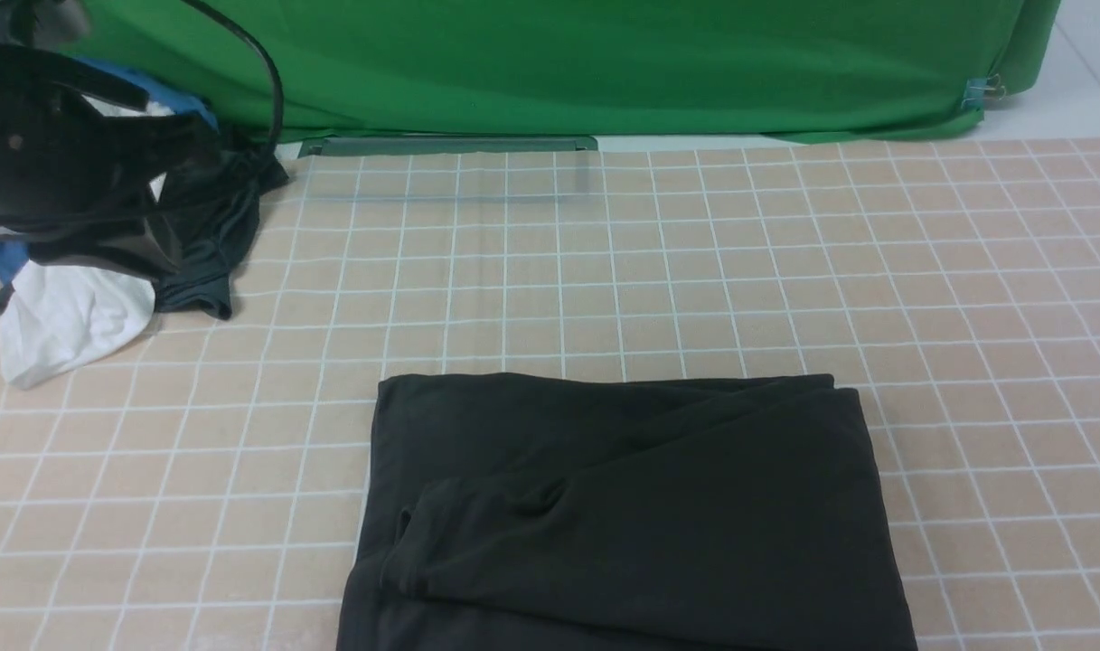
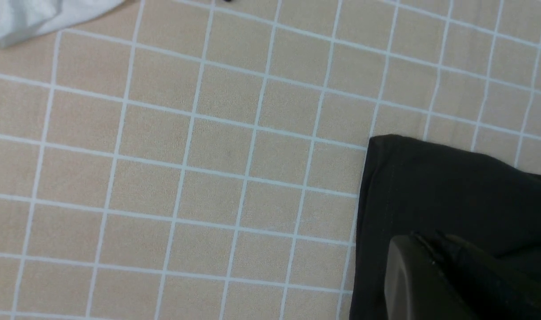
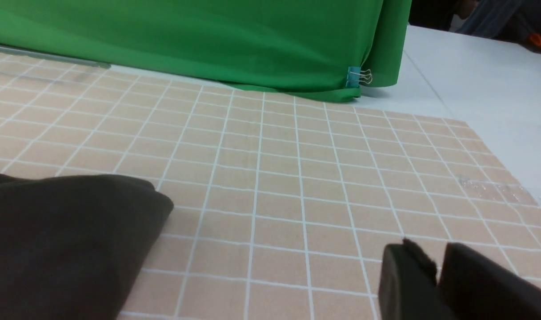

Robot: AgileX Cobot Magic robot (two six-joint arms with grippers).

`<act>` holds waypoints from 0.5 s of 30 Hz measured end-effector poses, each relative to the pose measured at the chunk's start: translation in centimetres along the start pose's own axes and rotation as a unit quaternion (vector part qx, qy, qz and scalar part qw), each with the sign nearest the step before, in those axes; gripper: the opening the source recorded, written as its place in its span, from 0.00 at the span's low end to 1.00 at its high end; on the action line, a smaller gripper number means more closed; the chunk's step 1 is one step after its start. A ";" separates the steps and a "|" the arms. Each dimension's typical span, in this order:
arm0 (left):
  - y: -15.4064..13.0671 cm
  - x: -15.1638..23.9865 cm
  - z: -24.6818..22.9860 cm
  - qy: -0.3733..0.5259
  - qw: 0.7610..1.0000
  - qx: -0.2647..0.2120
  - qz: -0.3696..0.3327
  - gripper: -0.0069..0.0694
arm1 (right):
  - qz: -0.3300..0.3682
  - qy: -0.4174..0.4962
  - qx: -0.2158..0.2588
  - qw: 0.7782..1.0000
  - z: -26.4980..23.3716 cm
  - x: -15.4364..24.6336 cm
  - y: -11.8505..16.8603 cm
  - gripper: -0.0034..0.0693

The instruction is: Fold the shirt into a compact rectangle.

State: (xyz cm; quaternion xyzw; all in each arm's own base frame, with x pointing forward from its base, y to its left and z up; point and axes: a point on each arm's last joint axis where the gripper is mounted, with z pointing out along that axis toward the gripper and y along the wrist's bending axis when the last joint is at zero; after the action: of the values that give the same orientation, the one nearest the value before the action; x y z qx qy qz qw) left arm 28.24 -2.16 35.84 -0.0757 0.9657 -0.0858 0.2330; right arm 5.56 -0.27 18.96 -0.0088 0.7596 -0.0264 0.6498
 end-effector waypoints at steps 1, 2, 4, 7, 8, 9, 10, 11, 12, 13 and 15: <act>0.0 0.0 -0.2 -0.002 1.000 0.000 0.000 0.11 | 0.000 0.000 0.000 1.000 0.0 0.0 0.0 0.25; -0.1 0.4 -1.2 -0.013 1.000 0.003 0.005 0.11 | 0.000 0.000 0.000 1.000 0.0 0.0 0.0 0.25; -0.1 1.0 -2.8 -0.028 1.000 0.007 0.011 0.11 | 0.000 0.000 0.000 1.000 0.0 0.0 0.0 0.25; 0.1 2.8 -4.6 -0.038 0.999 0.009 0.017 0.11 | 0.000 0.000 0.000 1.000 0.0 0.0 0.0 0.26; 0.2 3.5 -5.1 -0.040 0.999 0.009 0.018 0.11 | 0.000 0.000 0.000 1.000 0.0 0.0 0.0 0.27; 0.3 4.2 -5.6 -0.043 0.999 0.008 0.020 0.11 | 0.000 0.000 0.000 1.000 0.0 0.0 0.0 0.27; 0.5 4.8 -5.9 -0.046 0.999 0.007 0.021 0.11 | 0.000 0.000 0.000 1.000 0.0 0.0 0.0 0.28; 0.6 5.6 -6.4 -0.051 0.998 0.005 0.023 0.11 | 0.000 0.000 0.000 1.000 0.0 0.0 0.0 0.28; 0.8 6.3 -6.8 -0.056 0.998 0.006 0.024 0.11 | 0.000 0.000 -0.001 1.000 0.0 0.0 0.0 0.29; 0.9 6.9 -7.2 -0.061 0.998 0.007 0.024 0.11 | 0.000 0.000 -0.003 1.000 0.0 0.0 0.0 0.29; 1.1 8.0 -7.7 -0.067 0.997 0.008 0.025 0.11 | -0.001 -0.001 -0.012 1.000 0.0 0.0 0.1 0.30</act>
State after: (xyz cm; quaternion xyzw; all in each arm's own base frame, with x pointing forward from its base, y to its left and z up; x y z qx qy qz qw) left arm 17.47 -1.62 38.90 -0.0550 0.9487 -0.0824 0.3003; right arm 5.57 -0.14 18.96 -0.0175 0.7594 -0.0184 0.6501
